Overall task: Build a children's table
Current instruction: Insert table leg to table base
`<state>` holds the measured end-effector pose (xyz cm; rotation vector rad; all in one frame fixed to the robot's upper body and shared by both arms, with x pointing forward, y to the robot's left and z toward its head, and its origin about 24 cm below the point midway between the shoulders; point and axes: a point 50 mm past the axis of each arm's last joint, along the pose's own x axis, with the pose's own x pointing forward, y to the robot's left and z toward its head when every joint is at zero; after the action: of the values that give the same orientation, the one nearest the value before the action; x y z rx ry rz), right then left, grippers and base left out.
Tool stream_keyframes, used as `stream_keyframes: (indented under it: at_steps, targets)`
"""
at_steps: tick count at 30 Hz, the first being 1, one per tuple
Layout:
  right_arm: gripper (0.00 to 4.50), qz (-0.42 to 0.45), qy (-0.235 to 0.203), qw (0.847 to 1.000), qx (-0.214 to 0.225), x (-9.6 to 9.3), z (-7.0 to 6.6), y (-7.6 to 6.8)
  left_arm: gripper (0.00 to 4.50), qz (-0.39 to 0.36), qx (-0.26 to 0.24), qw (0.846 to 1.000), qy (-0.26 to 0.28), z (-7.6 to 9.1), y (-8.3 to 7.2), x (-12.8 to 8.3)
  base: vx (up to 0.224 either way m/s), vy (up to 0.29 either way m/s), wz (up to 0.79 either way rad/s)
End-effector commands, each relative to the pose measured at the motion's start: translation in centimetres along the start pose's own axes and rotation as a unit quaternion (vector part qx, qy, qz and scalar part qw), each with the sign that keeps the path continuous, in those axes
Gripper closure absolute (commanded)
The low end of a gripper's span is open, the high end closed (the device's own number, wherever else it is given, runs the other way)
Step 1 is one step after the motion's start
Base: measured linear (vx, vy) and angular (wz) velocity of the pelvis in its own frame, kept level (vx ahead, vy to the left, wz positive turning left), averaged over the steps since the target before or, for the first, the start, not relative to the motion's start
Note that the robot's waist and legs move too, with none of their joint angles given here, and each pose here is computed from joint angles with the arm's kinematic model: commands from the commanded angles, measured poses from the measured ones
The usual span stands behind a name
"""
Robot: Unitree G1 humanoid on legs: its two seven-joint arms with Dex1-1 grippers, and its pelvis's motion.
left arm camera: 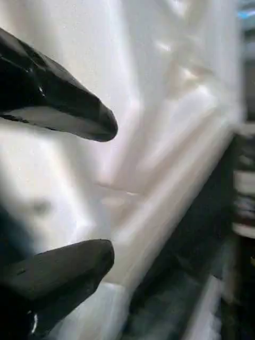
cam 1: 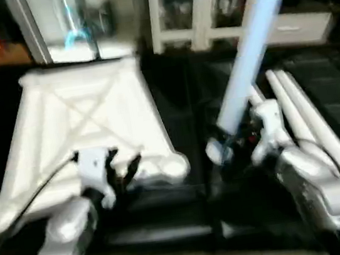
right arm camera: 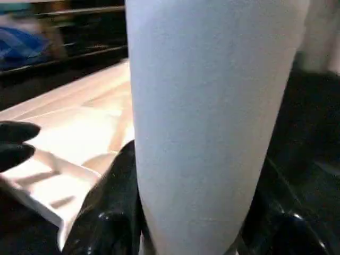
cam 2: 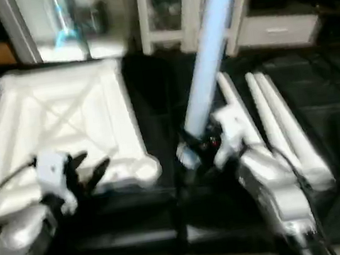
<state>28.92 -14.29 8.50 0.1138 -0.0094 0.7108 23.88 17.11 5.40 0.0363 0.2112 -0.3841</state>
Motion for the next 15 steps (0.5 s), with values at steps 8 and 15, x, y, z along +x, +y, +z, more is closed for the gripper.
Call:
stream_keyframes:
  at_steps: [8, 15]
  targets:
    - [2.64, -0.083, -0.027, 0.996, -0.001, -1.5, 0.9, -1.1, 1.22, 0.156, -0.023, 0.985, -0.066, 2.4, -0.4, 0.5, 0.005, -0.007, 0.07]
    - [2.64, -0.052, -0.037, 0.998, -0.005, -1.9, 0.8, -0.1, 1.22, 0.111, 0.033, 0.989, -0.094, 3.7, -2.3, 1.4, 0.000, 0.000, 0.00]
